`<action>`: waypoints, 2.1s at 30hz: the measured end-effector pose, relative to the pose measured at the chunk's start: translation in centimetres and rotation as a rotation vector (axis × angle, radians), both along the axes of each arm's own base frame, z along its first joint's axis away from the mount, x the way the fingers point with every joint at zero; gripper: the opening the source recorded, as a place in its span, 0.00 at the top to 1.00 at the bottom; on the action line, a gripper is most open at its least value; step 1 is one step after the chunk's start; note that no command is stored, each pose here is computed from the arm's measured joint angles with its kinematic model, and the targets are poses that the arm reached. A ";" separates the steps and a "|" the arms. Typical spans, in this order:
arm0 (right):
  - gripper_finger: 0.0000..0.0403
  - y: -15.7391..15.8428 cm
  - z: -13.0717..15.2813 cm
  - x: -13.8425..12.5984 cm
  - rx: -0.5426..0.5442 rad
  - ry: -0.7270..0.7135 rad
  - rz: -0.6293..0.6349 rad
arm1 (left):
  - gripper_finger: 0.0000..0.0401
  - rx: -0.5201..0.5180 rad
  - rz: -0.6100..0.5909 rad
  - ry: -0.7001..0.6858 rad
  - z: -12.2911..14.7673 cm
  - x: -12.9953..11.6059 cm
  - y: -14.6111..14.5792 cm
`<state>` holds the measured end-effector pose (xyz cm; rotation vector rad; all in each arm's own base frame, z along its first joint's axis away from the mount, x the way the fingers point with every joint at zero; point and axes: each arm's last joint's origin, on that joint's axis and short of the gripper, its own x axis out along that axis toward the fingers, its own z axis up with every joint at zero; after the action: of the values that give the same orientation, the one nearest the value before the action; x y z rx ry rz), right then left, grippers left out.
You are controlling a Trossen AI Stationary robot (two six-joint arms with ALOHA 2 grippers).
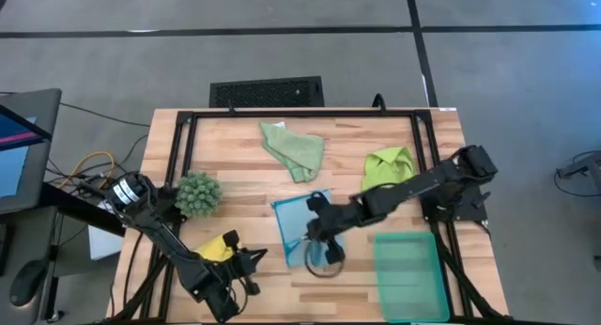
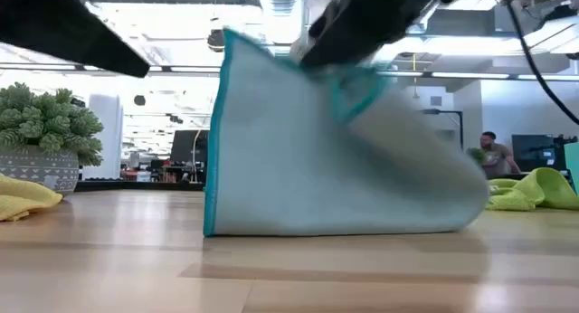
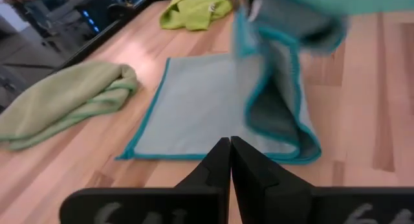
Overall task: Fold microfiber towels
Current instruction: Fold the blue microfiber cloth
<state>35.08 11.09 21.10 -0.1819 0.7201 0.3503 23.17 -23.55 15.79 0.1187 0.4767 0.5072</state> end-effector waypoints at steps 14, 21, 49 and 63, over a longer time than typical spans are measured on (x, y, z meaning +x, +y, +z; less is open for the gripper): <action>0.96 -7.0 -1.6 2.1 -0.031 0.024 -0.094 | 0.99 -0.005 0.031 -0.028 -0.8 -0.8 0.4; 0.95 -8.9 -2.5 2.8 0.024 0.019 -0.072 | 0.99 -0.009 0.031 -0.031 -0.8 -0.8 0.4; 0.81 -13.3 -8.2 4.7 0.051 0.073 -0.143 | 0.99 -0.008 0.028 -0.030 -0.7 -0.8 0.3; 0.66 -9.2 -1.3 2.6 0.012 0.055 -0.150 | 0.99 -0.023 0.021 -0.028 -0.8 -0.7 0.2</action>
<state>37.64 1.88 19.79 -0.1067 0.7806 0.2172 22.47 -23.32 14.96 0.0848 0.4565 0.5234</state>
